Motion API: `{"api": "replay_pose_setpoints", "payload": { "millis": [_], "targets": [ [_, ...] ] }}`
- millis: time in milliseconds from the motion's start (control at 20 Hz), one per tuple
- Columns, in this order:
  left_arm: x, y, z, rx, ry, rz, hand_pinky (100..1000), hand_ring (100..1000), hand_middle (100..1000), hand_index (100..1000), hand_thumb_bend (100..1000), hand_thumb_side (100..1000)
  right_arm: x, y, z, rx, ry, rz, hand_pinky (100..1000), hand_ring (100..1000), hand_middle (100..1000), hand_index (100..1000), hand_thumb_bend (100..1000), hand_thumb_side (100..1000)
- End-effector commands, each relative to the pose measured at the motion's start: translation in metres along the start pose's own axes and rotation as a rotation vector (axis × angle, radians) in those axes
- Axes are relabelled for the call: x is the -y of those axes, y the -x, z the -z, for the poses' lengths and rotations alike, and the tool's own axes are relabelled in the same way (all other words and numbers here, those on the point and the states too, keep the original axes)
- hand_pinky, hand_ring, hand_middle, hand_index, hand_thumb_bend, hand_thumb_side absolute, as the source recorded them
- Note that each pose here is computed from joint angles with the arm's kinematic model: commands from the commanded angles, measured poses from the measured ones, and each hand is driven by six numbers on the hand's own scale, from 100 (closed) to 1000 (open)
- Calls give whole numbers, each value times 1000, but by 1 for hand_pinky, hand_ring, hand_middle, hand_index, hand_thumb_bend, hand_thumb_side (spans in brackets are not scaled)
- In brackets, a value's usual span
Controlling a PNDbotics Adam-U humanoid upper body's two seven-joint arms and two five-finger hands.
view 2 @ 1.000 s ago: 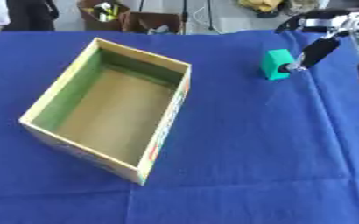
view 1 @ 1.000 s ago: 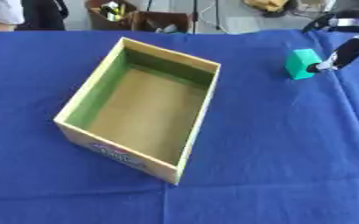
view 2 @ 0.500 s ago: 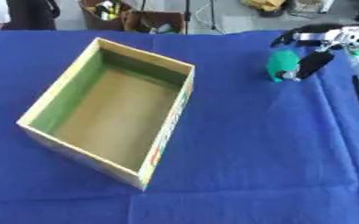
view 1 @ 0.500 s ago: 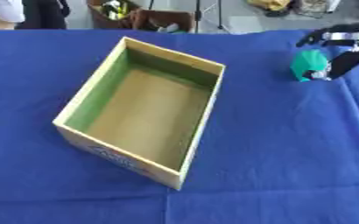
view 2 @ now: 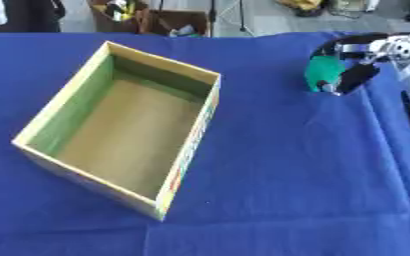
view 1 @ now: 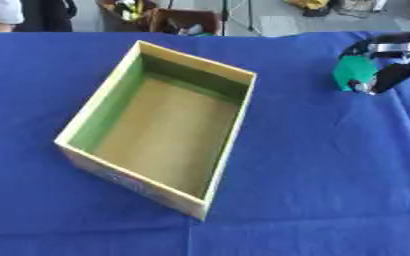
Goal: Pick up objects on the table and place them in the box.
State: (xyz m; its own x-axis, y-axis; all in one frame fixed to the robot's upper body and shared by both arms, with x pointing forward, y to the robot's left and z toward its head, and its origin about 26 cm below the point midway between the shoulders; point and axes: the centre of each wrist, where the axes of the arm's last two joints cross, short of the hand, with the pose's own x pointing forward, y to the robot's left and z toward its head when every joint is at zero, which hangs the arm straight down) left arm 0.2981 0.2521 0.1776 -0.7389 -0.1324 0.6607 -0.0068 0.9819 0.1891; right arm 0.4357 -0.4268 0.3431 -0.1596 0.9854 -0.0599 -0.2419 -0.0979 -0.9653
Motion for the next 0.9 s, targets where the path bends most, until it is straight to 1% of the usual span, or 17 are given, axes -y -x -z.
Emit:
{"api": "replay_pose_setpoints", "payload": {
  "millis": [50, 200, 400, 450, 600, 900],
  "targets": [
    [-1, -5, 3, 18, 5, 5, 703, 585, 698, 834, 100, 1000, 18, 12, -19, -40, 31, -14, 944, 1000, 1000, 1000, 152, 341],
    [-1, -5, 2, 16, 6, 5, 703, 585, 697, 834, 100, 1000, 22, 12, -23, -38, 44, -12, 945, 1000, 1000, 1000, 162, 341],
    [-1, -5, 2, 16, 6, 4, 703, 585, 697, 834, 100, 1000, 24, 12, -24, -38, 46, -10, 945, 1000, 1000, 1000, 162, 341],
    [-1, -5, 2, 14, 6, 4, 703, 575, 686, 829, 100, 1000, 24, 14, -26, -46, 46, -10, 959, 1000, 1000, 1000, 247, 366],
    [0, -5, 3, 13, 7, 4, 703, 572, 683, 826, 100, 1000, 26, 19, -32, -75, 46, -17, 951, 1000, 1000, 1000, 248, 363],
    [1, -6, 3, 13, 13, 2, 702, 565, 676, 820, 100, 1000, 22, 22, -31, -94, 43, -14, 946, 1000, 990, 1000, 248, 349]
  ]
}}
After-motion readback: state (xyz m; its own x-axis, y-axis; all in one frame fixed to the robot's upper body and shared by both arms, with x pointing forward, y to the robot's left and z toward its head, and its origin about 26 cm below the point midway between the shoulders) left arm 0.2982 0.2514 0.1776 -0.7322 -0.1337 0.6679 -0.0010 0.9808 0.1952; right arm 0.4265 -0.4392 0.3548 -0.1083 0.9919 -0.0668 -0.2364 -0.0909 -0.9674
